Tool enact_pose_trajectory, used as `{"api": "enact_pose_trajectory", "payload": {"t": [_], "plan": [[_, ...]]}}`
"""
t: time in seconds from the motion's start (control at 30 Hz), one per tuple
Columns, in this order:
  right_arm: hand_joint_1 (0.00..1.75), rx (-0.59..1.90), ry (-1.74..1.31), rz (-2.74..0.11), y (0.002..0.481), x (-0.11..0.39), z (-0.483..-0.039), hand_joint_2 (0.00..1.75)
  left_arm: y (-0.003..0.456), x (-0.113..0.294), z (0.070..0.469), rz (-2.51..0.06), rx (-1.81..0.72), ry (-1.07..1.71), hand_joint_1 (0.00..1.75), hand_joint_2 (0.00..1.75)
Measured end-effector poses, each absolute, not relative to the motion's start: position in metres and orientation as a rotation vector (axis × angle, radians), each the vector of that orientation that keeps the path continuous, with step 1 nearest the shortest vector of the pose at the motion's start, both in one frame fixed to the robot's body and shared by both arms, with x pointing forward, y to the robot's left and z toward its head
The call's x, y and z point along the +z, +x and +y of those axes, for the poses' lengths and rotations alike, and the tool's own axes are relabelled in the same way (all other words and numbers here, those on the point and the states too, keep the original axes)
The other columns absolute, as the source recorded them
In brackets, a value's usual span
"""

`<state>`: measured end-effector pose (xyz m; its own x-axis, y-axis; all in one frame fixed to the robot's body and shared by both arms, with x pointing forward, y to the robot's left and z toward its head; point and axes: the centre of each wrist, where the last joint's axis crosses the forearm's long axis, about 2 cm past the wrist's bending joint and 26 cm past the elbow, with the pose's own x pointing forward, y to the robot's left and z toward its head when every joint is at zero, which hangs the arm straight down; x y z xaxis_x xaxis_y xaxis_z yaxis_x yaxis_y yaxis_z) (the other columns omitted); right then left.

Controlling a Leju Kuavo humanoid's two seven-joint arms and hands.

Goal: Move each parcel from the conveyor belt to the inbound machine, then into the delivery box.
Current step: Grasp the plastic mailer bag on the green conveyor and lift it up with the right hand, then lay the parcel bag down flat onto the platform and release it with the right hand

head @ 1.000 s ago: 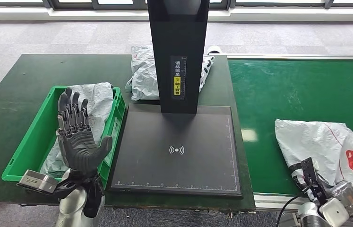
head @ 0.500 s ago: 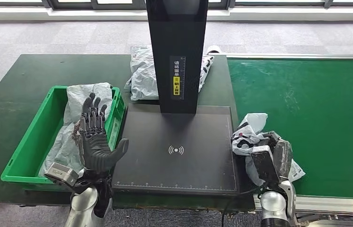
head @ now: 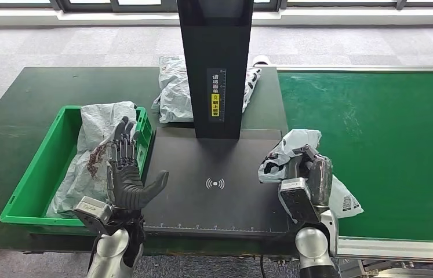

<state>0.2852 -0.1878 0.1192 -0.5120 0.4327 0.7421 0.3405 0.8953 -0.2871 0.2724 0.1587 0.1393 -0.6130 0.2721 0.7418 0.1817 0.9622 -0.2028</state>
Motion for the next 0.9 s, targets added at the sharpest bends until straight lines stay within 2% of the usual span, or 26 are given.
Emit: {"api": "enact_pose_trajectory", "payload": {"t": [0.23, 0.5, 0.53, 0.57, 0.63, 0.7, 0.9], "plan": [[1.75, 0.068, -0.459, -2.120, 0.325, 0.129, -0.151, 1.75, 0.273, 0.139, 0.146, -2.234, 0.104, -0.317, 0.00, 1.75], [1.75, 0.084, -0.367, -2.082, 0.348, 0.134, -0.129, 1.75, 0.273, 0.139, 0.140, -2.233, 0.087, -0.315, 0.00, 1.75], [1.69, 0.084, -0.356, -2.076, 0.351, 0.135, -0.126, 1.75, 0.273, 0.139, 0.140, -2.234, 0.086, -0.313, 0.00, 1.75], [1.59, 0.083, -0.345, -2.071, 0.354, 0.135, -0.122, 1.75, 0.273, 0.139, 0.139, -2.235, 0.086, -0.312, 0.00, 1.75], [0.72, 0.074, -0.321, -2.059, 0.358, 0.136, -0.116, 1.75, 0.273, 0.140, 0.137, -2.237, 0.084, -0.309, 0.00, 1.75], [0.00, 0.058, -0.288, -2.040, 0.362, 0.137, -0.110, 1.75, 0.273, 0.141, 0.136, -2.240, 0.080, -0.301, 0.00, 1.75], [0.00, 0.041, -0.112, -1.973, 0.364, 0.139, -0.084, 1.75, 0.273, 0.142, 0.131, -2.246, 0.065, -0.276, 0.00, 1.75]]}}
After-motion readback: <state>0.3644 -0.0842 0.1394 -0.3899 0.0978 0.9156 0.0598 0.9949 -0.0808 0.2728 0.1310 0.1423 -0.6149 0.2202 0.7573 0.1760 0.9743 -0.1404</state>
